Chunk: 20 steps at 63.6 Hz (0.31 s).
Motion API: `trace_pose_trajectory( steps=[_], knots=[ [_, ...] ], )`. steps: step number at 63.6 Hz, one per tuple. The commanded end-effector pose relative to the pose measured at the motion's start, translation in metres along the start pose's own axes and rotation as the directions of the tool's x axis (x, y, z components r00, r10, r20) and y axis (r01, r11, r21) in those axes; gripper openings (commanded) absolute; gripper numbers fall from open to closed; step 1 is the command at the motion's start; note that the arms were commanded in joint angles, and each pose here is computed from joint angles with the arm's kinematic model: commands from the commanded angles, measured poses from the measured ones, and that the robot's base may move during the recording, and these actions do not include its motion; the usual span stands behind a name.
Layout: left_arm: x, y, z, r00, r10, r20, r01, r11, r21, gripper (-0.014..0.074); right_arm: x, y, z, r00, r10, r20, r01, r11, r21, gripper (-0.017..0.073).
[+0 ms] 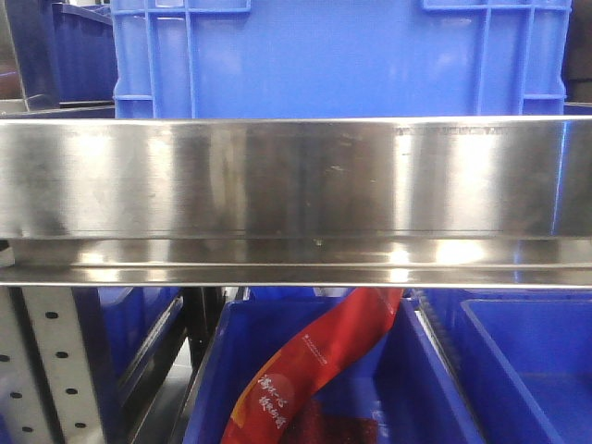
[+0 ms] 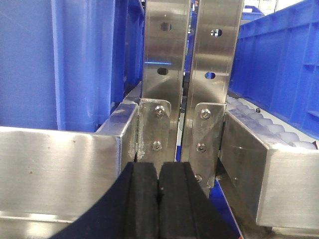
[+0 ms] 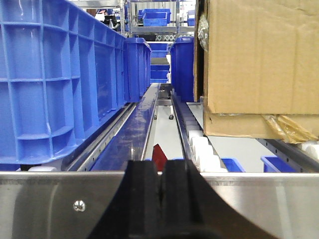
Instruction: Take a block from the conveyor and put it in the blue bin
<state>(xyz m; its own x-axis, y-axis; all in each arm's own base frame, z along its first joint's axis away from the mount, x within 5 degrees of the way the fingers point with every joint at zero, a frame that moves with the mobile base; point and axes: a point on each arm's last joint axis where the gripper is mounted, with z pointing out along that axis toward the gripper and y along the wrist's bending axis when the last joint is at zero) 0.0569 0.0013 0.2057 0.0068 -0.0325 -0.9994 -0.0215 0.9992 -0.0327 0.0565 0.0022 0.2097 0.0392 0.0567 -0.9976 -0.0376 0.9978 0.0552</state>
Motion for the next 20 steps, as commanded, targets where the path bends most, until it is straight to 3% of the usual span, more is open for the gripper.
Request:
trace_pose_trajectory(
  steps=[1, 20],
  knots=[
    [-0.0024, 0.0000, -0.0005, 1.000, -0.005, 0.024, 0.005, 1.000, -0.001, -0.0111, -0.0015, -0.0003, -0.0002, 1.000, 0.007, 0.025, -0.007, 1.000, 0.004, -0.0153],
    [-0.0024, 0.0000, -0.0005, 1.000, -0.005, 0.024, 0.005, 1.000, -0.001, -0.0111, -0.0015, -0.0003, -0.0002, 1.000, 0.007, 0.025, -0.007, 1.000, 0.004, -0.0153]
  ],
)
